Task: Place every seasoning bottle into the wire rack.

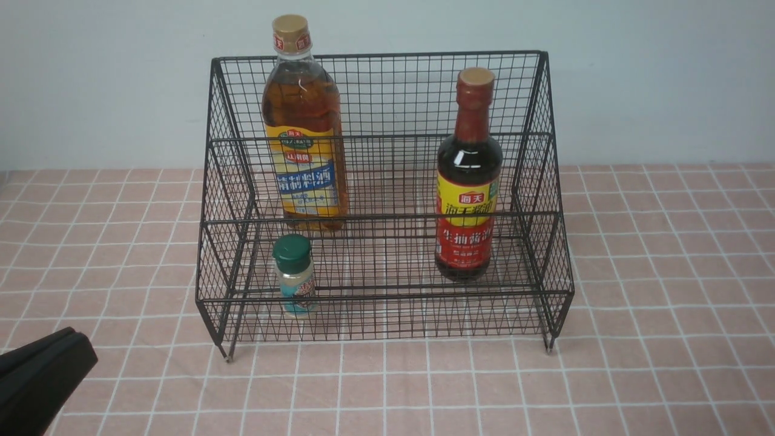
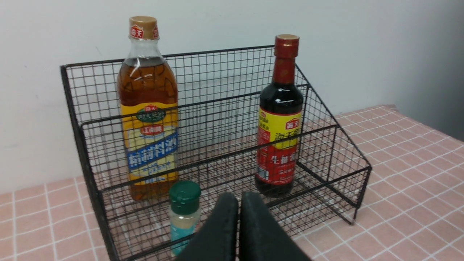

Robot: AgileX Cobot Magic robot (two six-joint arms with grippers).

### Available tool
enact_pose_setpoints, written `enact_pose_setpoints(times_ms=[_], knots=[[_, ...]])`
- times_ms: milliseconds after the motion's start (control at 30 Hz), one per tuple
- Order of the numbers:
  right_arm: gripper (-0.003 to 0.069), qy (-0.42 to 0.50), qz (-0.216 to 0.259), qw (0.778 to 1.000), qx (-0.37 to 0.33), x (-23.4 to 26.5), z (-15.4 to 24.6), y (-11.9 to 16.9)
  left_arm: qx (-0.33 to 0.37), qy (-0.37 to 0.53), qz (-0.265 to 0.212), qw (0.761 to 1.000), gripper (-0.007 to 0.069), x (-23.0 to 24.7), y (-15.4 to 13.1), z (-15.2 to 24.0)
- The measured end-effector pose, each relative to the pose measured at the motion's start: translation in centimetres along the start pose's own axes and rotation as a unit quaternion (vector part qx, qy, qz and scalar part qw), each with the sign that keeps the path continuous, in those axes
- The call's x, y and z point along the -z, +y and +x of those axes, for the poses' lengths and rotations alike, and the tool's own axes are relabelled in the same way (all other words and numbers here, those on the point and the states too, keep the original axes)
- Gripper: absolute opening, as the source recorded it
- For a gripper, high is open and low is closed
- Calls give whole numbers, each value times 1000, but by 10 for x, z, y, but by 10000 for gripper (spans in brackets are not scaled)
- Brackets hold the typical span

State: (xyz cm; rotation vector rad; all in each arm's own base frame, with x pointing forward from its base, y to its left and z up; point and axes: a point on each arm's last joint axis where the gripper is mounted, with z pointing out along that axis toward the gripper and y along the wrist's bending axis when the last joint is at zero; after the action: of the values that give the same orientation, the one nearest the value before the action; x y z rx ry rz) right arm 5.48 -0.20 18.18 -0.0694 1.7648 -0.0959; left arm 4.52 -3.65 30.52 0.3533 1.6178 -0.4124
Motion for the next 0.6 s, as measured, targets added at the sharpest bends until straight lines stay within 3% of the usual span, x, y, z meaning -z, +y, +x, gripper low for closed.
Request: enact_pose_setpoints(times_ms=[367, 600], knots=[[-15, 0, 0, 1000, 0, 0, 0, 0, -52, -3, -67, 996, -7, 4, 11, 3], [-15, 0, 0, 1000, 0, 0, 0, 0, -43, 38, -125, 990, -7, 6, 23, 47]])
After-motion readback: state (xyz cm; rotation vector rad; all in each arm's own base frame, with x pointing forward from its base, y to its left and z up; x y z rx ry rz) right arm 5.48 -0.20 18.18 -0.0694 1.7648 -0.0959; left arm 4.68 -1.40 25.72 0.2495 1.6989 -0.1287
